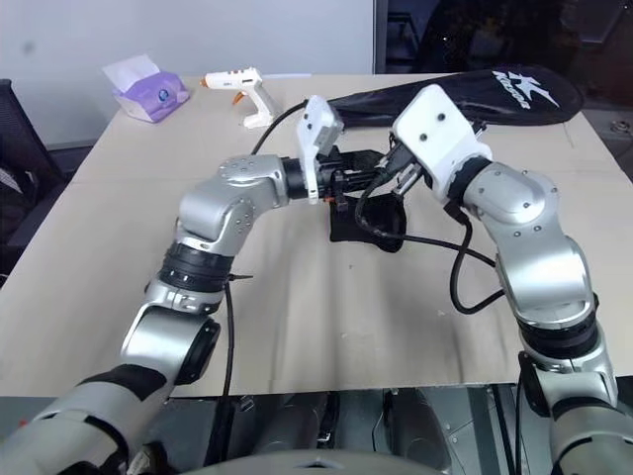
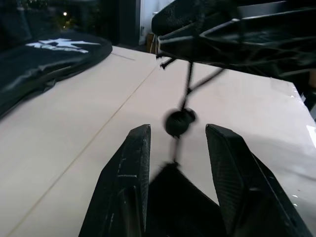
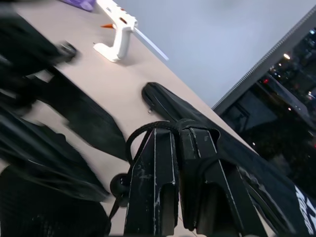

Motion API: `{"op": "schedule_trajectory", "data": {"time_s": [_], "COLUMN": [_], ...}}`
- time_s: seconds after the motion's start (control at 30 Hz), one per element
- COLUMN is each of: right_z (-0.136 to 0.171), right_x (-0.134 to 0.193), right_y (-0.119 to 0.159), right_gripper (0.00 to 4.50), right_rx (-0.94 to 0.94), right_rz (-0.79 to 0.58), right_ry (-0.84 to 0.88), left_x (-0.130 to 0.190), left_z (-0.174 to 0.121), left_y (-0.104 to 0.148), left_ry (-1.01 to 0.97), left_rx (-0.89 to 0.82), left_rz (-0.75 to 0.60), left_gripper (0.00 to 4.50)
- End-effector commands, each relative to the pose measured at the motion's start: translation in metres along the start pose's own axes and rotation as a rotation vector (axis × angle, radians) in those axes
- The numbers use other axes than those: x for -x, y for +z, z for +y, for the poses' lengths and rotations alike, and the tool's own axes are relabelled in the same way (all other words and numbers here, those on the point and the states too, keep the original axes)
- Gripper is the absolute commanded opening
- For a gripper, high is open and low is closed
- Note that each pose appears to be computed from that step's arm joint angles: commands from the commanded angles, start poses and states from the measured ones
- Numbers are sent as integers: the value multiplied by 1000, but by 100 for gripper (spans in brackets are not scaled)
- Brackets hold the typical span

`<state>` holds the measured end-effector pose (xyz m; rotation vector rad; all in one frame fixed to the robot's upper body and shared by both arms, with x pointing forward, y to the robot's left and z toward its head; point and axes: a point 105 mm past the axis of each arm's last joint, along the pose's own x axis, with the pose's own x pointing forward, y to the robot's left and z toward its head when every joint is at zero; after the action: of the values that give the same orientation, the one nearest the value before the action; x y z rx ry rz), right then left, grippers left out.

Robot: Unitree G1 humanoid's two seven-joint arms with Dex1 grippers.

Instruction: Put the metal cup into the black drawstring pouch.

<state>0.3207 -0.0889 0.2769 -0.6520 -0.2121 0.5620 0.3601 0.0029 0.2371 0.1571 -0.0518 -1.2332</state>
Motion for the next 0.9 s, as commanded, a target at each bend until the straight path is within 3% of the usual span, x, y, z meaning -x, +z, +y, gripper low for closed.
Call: {"op": "schedule_trajectory", "data": {"time_s": [0.03, 0.13, 0.23, 0.3, 0.33, 0.47, 0.6, 0.67, 0.8, 0.9], "right_z": [-4, -5, -5, -6, -8, -34, -120, -146, -134, -100], "right_x": [6, 7, 8, 9, 10, 19, 60, 85, 91, 81], "right_y": [18, 19, 20, 20, 20, 12, -26, -54, -89, -107], "right_gripper": [0, 0, 0, 0, 0, 0, 0, 0, 0, 0], "right_rx": [33, 31, 28, 29, 21, -10, -45, -11, -28, -160], "right_rz": [-56, -56, -58, -56, -56, -30, 105, 217, 299, 294], "right_ry": [-22, -26, -30, -35, -43, -148, -493, -593, -525, -412], "left_x": [-6, -12, -16, -17, -17, -14, 8, 22, 29, 23], "left_z": [-5, -11, -13, -13, -13, -8, 7, 11, 13, 13], "left_y": [16, 13, 8, 7, 5, -22, -84, -103, -105, -90], "left_ry": [-39, -75, -99, -102, -101, -92, -30, -12, 6, 23], "left_rx": [-55, -56, -52, -43, -34, 13, 16, 15, 4, -35], "left_rz": [-43, -37, -25, -25, -21, 58, 265, 331, 332, 256], "left_gripper": [183, 183, 106, 27, 18, 18, 18, 18, 18, 18]}}
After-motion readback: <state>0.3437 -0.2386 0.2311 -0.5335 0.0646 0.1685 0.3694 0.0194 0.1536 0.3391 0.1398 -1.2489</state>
